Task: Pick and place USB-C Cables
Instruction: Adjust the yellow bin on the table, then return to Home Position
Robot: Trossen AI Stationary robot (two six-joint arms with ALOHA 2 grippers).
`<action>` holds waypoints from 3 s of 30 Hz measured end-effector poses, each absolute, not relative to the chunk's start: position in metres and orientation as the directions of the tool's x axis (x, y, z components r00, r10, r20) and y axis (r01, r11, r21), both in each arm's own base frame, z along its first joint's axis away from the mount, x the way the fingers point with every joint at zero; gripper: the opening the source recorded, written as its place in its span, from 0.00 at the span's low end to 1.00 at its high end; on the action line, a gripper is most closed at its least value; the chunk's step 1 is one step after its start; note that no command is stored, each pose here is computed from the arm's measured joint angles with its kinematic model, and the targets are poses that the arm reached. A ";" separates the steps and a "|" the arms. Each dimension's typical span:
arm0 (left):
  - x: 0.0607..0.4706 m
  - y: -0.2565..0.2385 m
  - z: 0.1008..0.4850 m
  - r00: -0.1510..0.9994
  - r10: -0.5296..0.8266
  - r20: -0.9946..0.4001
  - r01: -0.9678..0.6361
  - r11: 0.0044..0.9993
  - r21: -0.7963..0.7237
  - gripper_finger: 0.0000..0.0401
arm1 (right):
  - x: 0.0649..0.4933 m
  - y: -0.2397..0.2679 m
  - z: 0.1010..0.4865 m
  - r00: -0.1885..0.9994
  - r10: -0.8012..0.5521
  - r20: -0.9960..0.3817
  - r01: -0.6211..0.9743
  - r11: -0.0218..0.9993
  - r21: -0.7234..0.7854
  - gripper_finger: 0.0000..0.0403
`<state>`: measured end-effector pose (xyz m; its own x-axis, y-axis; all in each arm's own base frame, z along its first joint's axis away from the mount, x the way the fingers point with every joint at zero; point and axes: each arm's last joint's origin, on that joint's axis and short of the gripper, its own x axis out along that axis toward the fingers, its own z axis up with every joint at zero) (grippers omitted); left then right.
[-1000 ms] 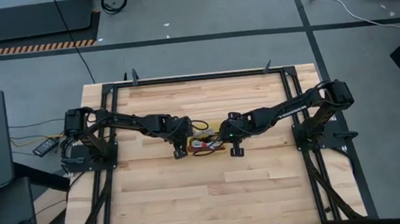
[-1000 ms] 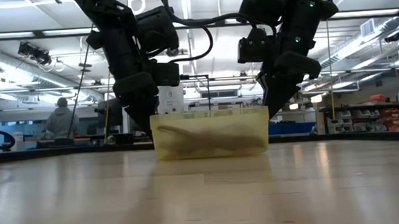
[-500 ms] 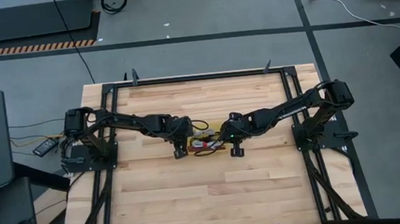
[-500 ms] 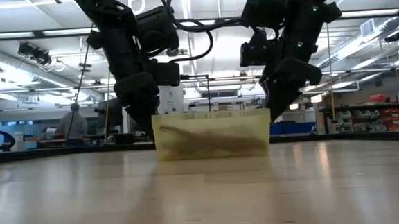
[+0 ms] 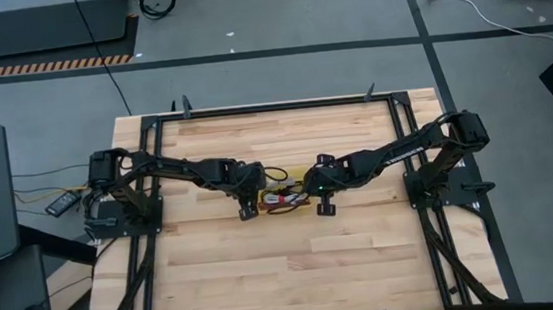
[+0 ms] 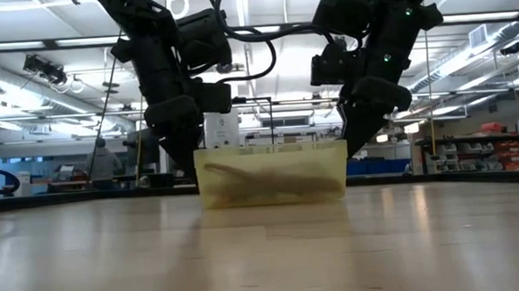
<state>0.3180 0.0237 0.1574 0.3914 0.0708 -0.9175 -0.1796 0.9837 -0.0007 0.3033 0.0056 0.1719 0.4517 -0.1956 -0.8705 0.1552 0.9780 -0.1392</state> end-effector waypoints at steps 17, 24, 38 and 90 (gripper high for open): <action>0.316 0.024 0.157 0.369 0.082 -0.926 -0.177 0.984 0.017 0.02 | 0.300 0.006 0.170 0.417 -0.197 -0.887 0.162 0.977 -0.140 0.01; 0.314 0.025 0.156 0.350 0.118 -0.929 -0.189 0.981 0.053 0.02 | 0.298 0.006 0.169 0.398 -0.197 -0.896 0.172 0.975 -0.138 0.01; 0.319 0.027 0.158 0.402 0.124 -0.907 -0.195 0.980 0.048 0.02 | 0.300 0.017 0.170 0.427 -0.180 -0.886 0.139 0.981 -0.132 0.01; 0.149 -0.021 0.245 0.999 0.029 -0.047 -0.037 0.981 -0.190 0.02 | 0.179 0.060 0.259 0.924 -0.071 -0.376 0.133 0.981 0.144 0.01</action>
